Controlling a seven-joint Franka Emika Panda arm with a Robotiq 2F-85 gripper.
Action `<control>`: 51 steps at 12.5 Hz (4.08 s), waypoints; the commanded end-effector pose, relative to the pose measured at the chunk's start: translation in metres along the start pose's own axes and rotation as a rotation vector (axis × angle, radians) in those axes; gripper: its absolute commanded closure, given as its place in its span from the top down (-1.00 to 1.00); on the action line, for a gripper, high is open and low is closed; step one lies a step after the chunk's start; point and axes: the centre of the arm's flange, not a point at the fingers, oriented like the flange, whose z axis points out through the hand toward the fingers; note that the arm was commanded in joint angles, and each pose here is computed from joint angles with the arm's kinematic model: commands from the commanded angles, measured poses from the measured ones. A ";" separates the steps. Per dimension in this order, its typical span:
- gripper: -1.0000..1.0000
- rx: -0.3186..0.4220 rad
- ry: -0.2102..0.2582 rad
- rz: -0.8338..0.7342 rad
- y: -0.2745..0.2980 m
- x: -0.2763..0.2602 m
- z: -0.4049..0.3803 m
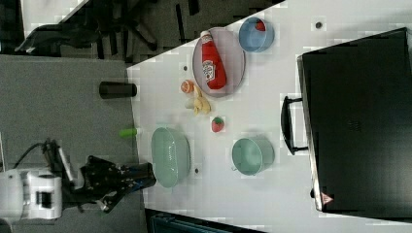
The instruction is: Flap open oven.
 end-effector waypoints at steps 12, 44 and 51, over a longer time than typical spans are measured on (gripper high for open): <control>-0.65 -0.022 0.104 -0.812 0.080 0.184 0.135; -0.65 -0.740 0.273 -0.712 -0.096 0.060 0.440; -0.65 -0.959 0.384 -0.801 -0.148 0.038 0.521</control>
